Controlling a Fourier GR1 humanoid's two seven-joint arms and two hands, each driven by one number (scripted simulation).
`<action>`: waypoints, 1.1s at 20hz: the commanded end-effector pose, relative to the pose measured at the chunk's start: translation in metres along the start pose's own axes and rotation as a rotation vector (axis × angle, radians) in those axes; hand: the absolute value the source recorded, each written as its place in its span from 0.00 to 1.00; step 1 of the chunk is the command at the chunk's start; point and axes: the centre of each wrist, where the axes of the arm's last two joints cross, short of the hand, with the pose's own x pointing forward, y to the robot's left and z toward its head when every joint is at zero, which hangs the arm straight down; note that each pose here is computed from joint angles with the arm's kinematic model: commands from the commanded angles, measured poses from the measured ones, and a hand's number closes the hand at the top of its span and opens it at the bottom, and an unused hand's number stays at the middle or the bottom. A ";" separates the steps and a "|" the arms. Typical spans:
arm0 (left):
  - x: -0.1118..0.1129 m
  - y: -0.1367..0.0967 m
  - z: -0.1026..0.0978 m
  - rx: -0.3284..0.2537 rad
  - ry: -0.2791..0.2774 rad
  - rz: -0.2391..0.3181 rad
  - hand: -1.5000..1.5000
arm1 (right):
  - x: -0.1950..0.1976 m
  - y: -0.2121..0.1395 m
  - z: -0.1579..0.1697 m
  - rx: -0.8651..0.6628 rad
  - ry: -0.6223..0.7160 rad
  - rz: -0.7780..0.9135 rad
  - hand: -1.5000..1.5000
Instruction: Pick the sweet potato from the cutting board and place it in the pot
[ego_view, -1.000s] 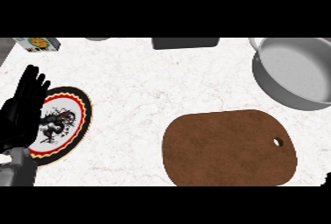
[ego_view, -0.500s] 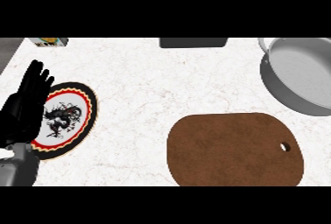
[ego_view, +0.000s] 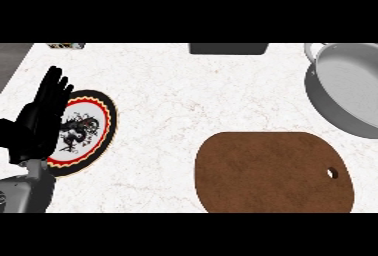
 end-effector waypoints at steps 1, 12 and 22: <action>-0.006 0.003 0.006 0.001 0.003 0.003 0.50 | -0.026 0.019 -0.030 0.011 0.050 -0.039 1.00; 0.004 -0.003 -0.011 -0.016 -0.029 -0.005 0.50 | -0.065 0.022 -0.055 -0.156 0.052 0.373 1.00; 0.001 -0.018 0.000 -0.057 -0.027 -0.004 0.50 | -0.118 0.069 -0.097 -0.068 0.162 0.357 1.00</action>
